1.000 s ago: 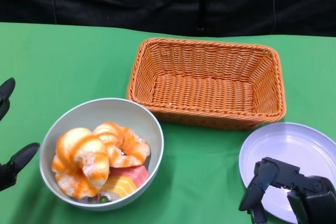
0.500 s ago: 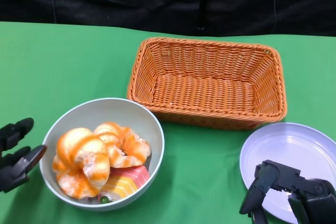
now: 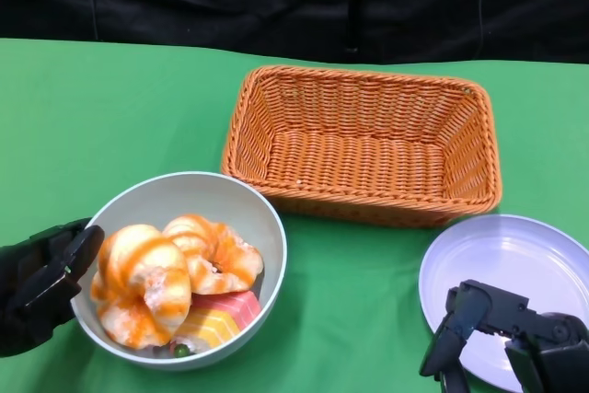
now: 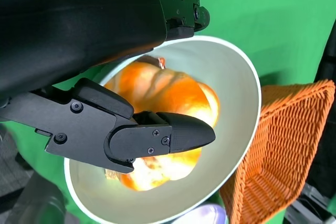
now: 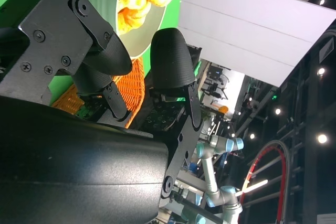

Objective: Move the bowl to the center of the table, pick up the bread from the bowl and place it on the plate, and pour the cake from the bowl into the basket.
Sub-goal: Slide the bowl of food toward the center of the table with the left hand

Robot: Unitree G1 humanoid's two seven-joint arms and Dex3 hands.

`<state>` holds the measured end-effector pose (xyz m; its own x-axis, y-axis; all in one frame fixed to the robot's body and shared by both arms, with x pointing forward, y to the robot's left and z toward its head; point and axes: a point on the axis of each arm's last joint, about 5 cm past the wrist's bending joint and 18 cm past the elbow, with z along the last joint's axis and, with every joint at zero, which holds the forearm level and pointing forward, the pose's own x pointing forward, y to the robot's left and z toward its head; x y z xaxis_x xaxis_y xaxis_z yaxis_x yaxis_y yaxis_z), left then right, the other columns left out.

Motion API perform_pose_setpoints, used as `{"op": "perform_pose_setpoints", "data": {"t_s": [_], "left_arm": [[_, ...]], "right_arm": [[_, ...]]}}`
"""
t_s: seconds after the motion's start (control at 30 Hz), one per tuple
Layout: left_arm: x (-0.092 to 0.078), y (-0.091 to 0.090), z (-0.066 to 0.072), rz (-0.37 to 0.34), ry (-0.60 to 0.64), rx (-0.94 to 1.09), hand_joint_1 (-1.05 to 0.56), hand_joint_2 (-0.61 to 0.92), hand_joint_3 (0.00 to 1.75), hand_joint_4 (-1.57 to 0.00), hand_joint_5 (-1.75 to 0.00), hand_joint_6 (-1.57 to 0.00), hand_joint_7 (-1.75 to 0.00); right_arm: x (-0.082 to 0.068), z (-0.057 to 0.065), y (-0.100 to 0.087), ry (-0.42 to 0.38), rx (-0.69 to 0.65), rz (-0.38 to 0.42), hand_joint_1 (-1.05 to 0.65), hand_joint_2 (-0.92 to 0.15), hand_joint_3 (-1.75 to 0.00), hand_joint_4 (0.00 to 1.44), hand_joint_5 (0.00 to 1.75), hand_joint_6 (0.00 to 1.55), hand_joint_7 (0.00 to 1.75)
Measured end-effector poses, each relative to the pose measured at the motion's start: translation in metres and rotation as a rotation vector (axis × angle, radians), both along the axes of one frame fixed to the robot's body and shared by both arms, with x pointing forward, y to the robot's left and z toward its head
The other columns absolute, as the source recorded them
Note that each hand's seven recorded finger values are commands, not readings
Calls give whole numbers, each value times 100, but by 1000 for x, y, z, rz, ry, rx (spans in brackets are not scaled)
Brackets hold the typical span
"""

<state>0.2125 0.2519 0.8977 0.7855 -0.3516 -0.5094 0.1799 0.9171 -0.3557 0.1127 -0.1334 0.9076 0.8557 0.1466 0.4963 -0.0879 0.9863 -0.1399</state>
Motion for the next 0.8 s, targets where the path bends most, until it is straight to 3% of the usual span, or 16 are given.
{"op": "perform_pose_setpoints", "data": {"t_s": [0.37,0.6,0.7,0.8], "left_arm": [[-8,-18,4,-38,17,-77,-73,92,49,0,0,0,0],[-6,-33,7,-120,3,-63,-74,92,51,0,0,0,0],[-6,-37,9,-140,3,-61,-73,92,52,0,0,0,0],[-6,-45,9,-157,7,-55,-72,92,53,0,0,0,0]], "right_arm": [[0,1,2,-3,-14,6,9,-19,-171,90,168,85,139],[1,3,2,-33,-86,12,-1,-22,-148,63,134,58,107],[2,7,0,-26,-145,10,-11,-35,-121,42,121,31,99],[3,13,-3,3,-237,15,-29,-59,-73,24,115,14,87]]}}
